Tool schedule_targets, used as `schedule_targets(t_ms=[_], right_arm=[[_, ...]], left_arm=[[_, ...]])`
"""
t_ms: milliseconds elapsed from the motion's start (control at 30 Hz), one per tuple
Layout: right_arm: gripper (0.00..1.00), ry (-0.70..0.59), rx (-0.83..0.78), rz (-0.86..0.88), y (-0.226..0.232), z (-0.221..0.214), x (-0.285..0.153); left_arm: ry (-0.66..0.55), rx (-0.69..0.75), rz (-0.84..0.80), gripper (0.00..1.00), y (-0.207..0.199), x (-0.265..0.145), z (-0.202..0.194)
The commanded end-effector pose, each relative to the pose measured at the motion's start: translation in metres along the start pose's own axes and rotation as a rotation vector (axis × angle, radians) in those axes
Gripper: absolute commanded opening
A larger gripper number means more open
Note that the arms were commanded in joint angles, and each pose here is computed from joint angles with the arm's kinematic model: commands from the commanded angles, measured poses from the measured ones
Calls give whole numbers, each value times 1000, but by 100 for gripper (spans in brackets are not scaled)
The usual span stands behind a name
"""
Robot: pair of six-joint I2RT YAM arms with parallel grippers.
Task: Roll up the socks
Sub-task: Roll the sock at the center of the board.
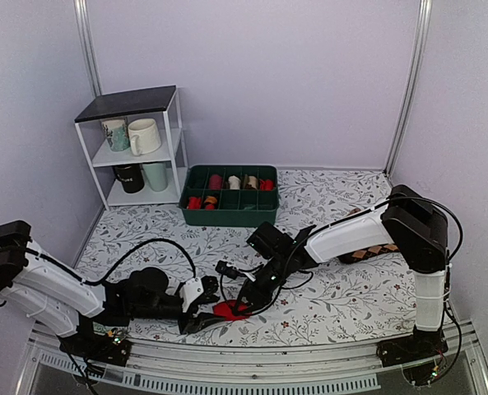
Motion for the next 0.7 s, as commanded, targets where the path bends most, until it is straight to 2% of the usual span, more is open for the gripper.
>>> schedule_targets(t_ms=[0,333,533,600,667], right_arm=[[21,363,263,-109,-23,-104,21],[21,371,273,-104,-22,-106,20],[22,377,278,-99,-22,-108,21],[22,375,278,-99,-22,-107,21],[22,373,276,-99,-22,-106,20]], left_arm=[[16,-3,-45,52,-7,2,-9],[38,-15,-41,49,-5,13,-18],[53,-18,-61,29,-7,15,-21],[68,-27,-65,26,-7,17,-24],[84,-38,-62,28,-7,19,-27]])
Point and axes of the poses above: each gripper's point midway between its finger pads, its own x axis out along the fingers, its own y axis along the line the jaws close on, z = x × y, the point moved 5 cm from there along -x, back along the fingers, and after that the axes turned 8 degrees about -x, right-handed, at the moved point
